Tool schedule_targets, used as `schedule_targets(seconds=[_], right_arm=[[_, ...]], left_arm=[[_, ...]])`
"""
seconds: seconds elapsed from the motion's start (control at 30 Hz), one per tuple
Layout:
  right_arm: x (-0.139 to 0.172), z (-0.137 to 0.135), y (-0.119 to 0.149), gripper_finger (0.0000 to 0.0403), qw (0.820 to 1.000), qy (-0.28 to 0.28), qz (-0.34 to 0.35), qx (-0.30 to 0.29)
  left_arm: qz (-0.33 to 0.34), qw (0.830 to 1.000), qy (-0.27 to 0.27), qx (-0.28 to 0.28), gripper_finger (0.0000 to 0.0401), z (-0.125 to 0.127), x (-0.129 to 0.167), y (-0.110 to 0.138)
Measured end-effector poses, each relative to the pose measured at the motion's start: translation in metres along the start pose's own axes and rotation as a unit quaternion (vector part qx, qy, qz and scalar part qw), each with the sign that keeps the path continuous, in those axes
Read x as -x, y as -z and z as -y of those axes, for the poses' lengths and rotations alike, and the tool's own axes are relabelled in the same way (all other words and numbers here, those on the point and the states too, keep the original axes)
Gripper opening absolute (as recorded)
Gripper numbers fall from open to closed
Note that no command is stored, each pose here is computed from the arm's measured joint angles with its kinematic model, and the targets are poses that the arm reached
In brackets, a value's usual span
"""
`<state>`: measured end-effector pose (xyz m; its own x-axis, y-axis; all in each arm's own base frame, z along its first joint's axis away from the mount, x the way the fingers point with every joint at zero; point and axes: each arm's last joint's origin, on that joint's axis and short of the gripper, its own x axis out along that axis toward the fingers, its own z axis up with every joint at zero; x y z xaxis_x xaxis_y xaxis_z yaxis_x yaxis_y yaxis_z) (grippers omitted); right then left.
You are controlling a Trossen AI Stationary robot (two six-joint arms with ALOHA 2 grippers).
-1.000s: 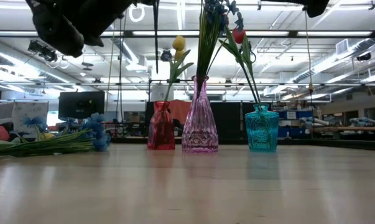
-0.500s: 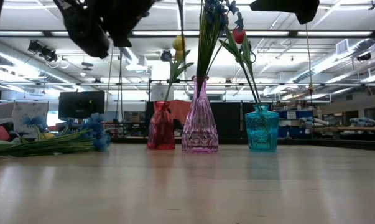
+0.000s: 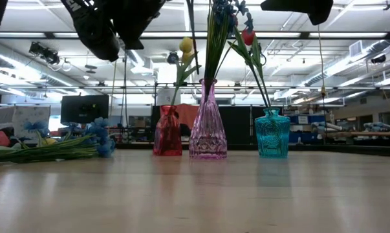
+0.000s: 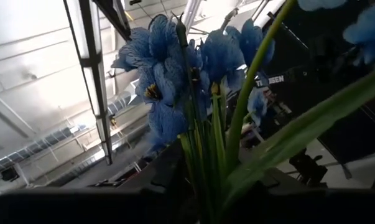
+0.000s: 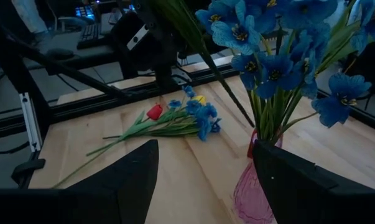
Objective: Sort flowers into vase by color
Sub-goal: Put the blue flowers into the pink transparent vase
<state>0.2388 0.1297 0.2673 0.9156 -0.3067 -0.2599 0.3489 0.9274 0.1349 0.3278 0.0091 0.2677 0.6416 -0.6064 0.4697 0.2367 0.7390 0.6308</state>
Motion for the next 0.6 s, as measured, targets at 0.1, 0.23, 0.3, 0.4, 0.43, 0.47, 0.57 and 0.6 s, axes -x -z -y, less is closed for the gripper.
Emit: schedule_targets(seconds=[0.1, 0.23, 0.3, 0.4, 0.43, 0.47, 0.57, 0.6], right_arm=[[0.000, 0.000, 0.000, 0.0272, 1.000, 0.000, 0.000, -0.006], [0.000, 0.000, 0.000, 0.0272, 1.000, 0.000, 0.002, -0.011], [0.000, 0.000, -0.001, 0.0272, 1.000, -0.001, 0.002, -0.012], [0.000, 0.000, -0.001, 0.0272, 1.000, 0.000, 0.004, -0.014], [0.000, 0.000, -0.001, 0.0272, 1.000, -0.001, 0.005, -0.016], [0.000, -0.001, -0.001, 0.0272, 1.000, -0.001, 0.006, -0.017], [0.000, -0.001, -0.001, 0.0272, 1.000, -0.003, 0.005, -0.018], [0.000, -0.001, -0.001, 0.0272, 1.000, -0.005, 0.004, -0.017]], left_arm=[[-0.001, 1.000, 0.001, -0.003, 0.0106, -0.002, 0.002, 0.001], [-0.003, 1.000, 0.005, -0.002, 0.0106, -0.004, 0.003, 0.003], [0.000, 1.000, 0.010, -0.002, 0.0106, -0.004, 0.002, 0.005], [0.006, 1.000, 0.016, 0.005, 0.0106, -0.007, -0.004, 0.009], [0.007, 1.000, 0.022, 0.011, 0.0105, -0.008, -0.006, 0.012], [0.007, 1.000, 0.023, 0.018, 0.0105, -0.008, -0.007, 0.016], [0.005, 0.999, 0.025, 0.022, 0.0105, -0.009, -0.010, 0.024], [0.005, 0.999, 0.023, 0.023, 0.0105, -0.009, -0.011, 0.026]])
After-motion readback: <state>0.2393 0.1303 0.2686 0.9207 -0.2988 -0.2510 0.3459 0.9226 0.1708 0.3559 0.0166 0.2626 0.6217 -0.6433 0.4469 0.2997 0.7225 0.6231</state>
